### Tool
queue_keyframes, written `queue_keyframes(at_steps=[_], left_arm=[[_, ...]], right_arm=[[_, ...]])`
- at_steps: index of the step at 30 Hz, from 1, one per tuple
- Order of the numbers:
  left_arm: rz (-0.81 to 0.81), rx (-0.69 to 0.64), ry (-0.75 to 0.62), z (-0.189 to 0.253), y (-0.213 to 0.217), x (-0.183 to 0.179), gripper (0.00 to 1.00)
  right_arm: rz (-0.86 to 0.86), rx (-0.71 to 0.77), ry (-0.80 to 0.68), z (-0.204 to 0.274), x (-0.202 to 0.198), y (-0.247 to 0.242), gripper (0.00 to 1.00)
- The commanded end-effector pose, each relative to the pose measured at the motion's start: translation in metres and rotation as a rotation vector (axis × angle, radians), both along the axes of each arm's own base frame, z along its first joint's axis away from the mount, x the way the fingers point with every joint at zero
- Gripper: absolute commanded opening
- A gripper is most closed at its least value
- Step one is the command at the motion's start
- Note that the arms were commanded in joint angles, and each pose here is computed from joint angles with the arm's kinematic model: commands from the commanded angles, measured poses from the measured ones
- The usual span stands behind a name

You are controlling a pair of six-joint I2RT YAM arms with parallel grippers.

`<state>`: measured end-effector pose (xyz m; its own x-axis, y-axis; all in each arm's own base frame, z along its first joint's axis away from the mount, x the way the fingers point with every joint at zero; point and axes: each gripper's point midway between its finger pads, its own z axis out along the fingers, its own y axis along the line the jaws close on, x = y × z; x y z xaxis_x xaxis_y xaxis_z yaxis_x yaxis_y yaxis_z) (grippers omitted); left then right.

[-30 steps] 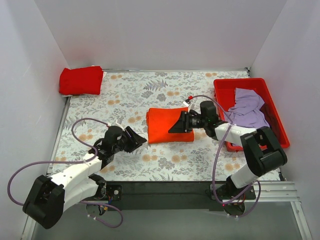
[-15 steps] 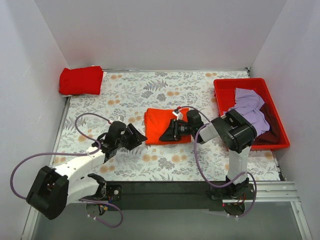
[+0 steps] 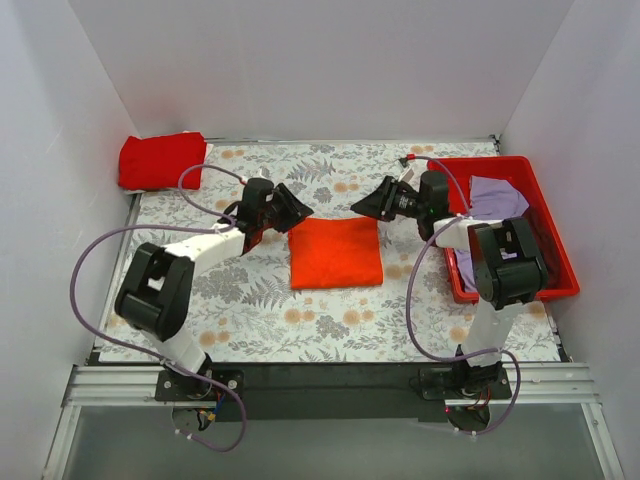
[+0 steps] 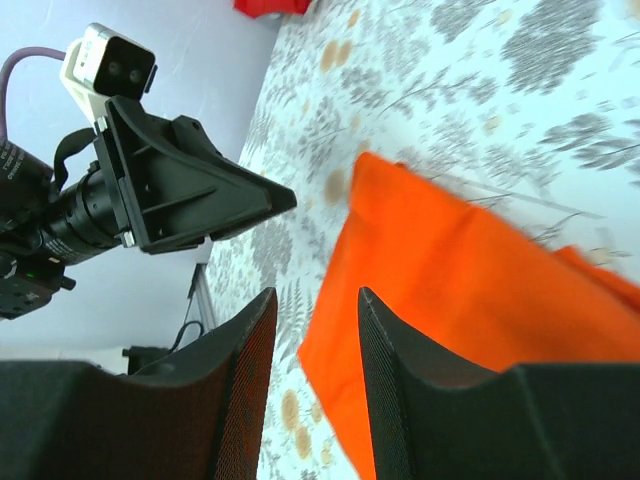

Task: Fold and stack the t-shirts
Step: Fold the tshirt

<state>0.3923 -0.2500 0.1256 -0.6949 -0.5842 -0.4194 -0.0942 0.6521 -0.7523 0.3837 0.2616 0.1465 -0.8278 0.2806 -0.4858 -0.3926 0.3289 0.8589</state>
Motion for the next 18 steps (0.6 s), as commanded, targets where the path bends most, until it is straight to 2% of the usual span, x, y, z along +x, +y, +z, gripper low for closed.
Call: queue_keyframes(at_steps=[1, 4, 5, 9, 14, 18], left_arm=[[-0.015, 0.021, -0.035, -0.008, -0.004, 0.036, 0.34], [-0.013, 0.025, -0.015, -0.027, -0.004, 0.051, 0.26], [-0.008, 0.038, 0.019, -0.047, -0.002, 0.053, 0.20], [0.036, 0.046, 0.094, -0.086, 0.013, 0.055, 0.13], [0.071, 0.042, 0.138, -0.105, 0.030, 0.046, 0.12], [0.057, 0.046, 0.092, -0.083, 0.033, 0.046, 0.15]], right_arm=[[-0.034, -0.020, 0.014, -0.018, 0.023, -0.009, 0.45], [-0.104, -0.051, 0.041, -0.042, 0.043, -0.022, 0.45], [-0.123, -0.058, 0.053, -0.049, 0.048, -0.026, 0.45], [-0.179, -0.101, 0.099, -0.087, 0.061, -0.041, 0.45], [-0.198, -0.123, 0.119, -0.104, 0.065, -0.048, 0.44], [-0.180, -0.144, 0.087, -0.085, 0.064, -0.047, 0.44]])
